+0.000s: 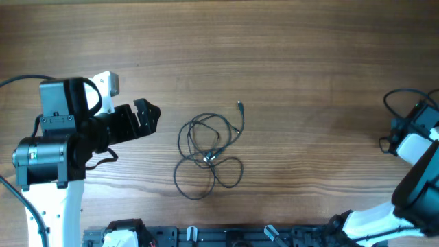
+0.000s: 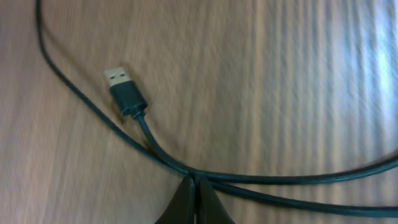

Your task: Untangle cables

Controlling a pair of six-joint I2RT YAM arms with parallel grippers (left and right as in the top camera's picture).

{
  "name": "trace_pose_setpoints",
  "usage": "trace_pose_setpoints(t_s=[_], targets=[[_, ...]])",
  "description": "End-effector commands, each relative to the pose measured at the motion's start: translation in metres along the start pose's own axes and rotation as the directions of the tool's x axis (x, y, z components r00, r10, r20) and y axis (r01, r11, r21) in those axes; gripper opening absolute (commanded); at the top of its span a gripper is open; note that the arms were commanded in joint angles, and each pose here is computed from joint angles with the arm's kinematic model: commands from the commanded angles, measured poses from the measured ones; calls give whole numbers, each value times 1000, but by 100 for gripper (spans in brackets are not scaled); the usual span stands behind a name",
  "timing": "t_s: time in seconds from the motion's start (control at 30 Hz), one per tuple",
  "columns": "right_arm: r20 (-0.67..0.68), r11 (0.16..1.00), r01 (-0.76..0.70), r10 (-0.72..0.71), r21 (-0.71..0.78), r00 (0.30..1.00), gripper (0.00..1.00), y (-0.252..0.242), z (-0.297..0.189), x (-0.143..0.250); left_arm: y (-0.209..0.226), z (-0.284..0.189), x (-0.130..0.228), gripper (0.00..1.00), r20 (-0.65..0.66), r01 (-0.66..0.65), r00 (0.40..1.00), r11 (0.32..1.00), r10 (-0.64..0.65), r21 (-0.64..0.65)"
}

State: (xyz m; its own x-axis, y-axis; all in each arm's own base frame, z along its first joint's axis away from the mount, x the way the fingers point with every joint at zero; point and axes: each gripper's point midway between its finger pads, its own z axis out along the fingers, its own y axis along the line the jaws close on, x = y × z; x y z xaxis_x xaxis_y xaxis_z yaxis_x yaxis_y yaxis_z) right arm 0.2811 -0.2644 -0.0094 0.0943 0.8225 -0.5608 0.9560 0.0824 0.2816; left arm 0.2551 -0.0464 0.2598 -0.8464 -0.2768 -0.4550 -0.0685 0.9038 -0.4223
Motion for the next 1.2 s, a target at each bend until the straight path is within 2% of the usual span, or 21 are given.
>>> trace_pose_setpoints(t_s=[0.0, 0.1, 0.2, 0.27, 0.33, 0.37, 0.4, 0.43, 0.47, 0.5, 0.6, 0.67, 0.77, 0.83, 0.9, 0.93, 1.03, 1.17], targets=[[-214, 968, 59, -6, 245, 977, 4, -84, 42, 70, -4, -1, -1, 100, 2, -24, 1000, 1000, 24, 17], [-203, 961, -7, 66, 276, 977, 4, -92, 59, 49, -4, -1, -1, 100, 3, -23, 1000, 1000, 23, 17], [-182, 951, -57, 117, 303, 976, 4, -110, 68, 5, -4, -1, -1, 100, 4, -24, 1000, 1000, 24, 17], [-208, 957, -132, 189, 257, 960, 4, -111, 73, -2, -4, -1, -2, 100, 6, -25, 1000, 1000, 25, 17], [-213, 960, -119, 175, 253, 961, 9, -113, 73, -3, -4, -1, -1, 100, 5, -24, 1000, 1000, 24, 17], [-226, 965, -91, 148, 247, 963, 21, -110, 72, 0, -4, -1, -2, 100, 6, -24, 1000, 1000, 24, 17], [-236, 968, -83, 140, 237, 962, 43, -106, 72, 4, -4, -1, -2, 100, 6, -24, 1000, 1000, 24, 17], [-266, 977, -69, 123, 204, 956, 95, -95, 71, 12, -4, -1, -1, 100, 5, -24, 1000, 1000, 24, 17], [-292, 983, -61, 110, 171, 950, 100, -84, 70, 19, -4, -1, -2, 100, 6, -24, 1000, 1000, 24, 17], [-315, 989, -51, 94, 141, 944, 100, -74, 68, 25, -4, -1, -2, 100, 6, -24, 1000, 1000, 24, 17], [-355, 993, 121, -119, -18, 927, 100, -7, 50, 43, -4, -1, -2, 100, 6, -25, 1000, 1000, 25, 17], [-360, 946, 276, -320, -170, 876, 100, 56, 22, 66, -4, -1, -2, 100, 6, -25, 1000, 1000, 25, 17], [-341, 813, 440, -566, -381, 751, 100, 125, -30, 113, -4, -1, -2, 100, 6, -25, 1000, 1000, 25, 17], [-267, 577, 576, -802, -579, 535, 100, 154, -81, 161, -4, -1, -2, 100, 6, -25, 1000, 1000, 25, 17], [-192, 366, 592, -922, -718, 337, 100, 155, -122, 203, -4, -1, -1, 100, 6, -69, 998, 997, 69, 17], [-166, 285, 570, -953, -771, 252, 100, 152, -144, 224, -4, -1, -1, 100, 7, -98, 995, 995, 98, 16], [-75, 114, 445, -992, -888, 106, 100, 144, -206, 255, -3, -1, -3, 100, 12, -105, 994, 994, 104, 9], [142, -150, 402, -989, -903, -50, 100, 114, -303, 249, -3, -1, -2, 100, 10, -142, 990, 990, 142, 8]])
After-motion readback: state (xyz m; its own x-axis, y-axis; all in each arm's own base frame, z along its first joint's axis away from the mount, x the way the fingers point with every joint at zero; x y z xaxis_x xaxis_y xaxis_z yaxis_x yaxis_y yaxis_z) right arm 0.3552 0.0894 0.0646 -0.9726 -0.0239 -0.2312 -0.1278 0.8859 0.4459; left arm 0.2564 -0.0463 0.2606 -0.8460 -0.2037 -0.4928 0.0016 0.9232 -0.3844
